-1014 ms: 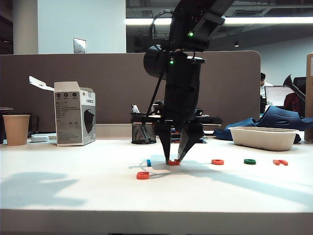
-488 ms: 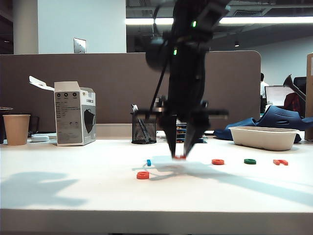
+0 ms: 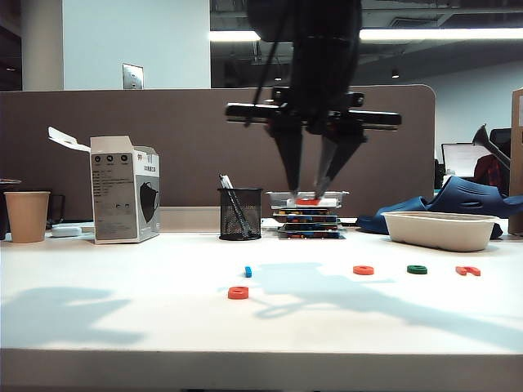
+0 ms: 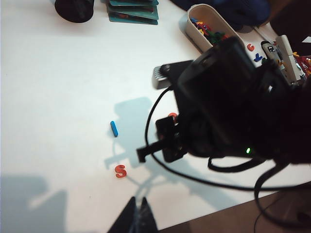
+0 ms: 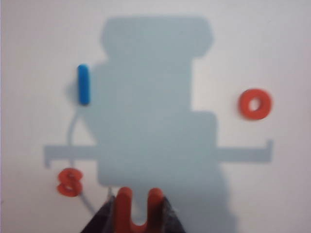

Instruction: Select the appropriate letters from the row of letter magnets placed on the table to arrange into the word "sun".

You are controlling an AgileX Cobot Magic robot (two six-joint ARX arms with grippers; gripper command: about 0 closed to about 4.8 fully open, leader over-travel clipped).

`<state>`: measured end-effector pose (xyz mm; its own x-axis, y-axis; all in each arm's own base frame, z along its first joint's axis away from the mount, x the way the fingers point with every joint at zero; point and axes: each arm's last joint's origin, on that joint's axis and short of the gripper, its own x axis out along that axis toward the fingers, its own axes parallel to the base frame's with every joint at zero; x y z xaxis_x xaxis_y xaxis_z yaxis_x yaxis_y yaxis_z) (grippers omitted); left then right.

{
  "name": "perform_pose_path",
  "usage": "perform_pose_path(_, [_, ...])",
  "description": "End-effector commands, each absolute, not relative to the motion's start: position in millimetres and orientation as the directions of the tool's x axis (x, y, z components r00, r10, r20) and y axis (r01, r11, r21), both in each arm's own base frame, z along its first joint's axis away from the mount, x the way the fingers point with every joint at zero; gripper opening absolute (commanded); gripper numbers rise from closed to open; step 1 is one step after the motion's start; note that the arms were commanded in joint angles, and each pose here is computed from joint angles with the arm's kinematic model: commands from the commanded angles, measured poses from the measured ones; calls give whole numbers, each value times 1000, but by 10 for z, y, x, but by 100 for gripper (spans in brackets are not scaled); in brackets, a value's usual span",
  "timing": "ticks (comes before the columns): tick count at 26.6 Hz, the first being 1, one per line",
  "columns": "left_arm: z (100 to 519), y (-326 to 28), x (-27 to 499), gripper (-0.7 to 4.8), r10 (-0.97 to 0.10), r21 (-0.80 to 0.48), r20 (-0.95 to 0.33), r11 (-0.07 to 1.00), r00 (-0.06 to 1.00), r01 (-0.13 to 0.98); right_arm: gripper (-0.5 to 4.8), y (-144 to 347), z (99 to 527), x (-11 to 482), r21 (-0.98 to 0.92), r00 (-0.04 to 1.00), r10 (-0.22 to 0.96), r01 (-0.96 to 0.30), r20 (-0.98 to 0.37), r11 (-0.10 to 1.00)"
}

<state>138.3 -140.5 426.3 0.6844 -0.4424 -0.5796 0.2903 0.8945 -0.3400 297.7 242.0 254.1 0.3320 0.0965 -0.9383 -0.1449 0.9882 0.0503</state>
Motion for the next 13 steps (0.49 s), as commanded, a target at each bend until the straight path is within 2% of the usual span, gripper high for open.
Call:
perform_pose_path(1, [4287, -1397, 1381, -4, -446, -345, -566, 892, 693, 292, 106, 2497, 2453, 2890, 52, 338, 91, -125, -937, 991])
perform_pose_path(13, [4287, -1397, 1380, -4, -446, -345, -567, 892, 693, 292, 106, 2462, 1829, 2684, 28, 280, 49, -79, -959, 997])
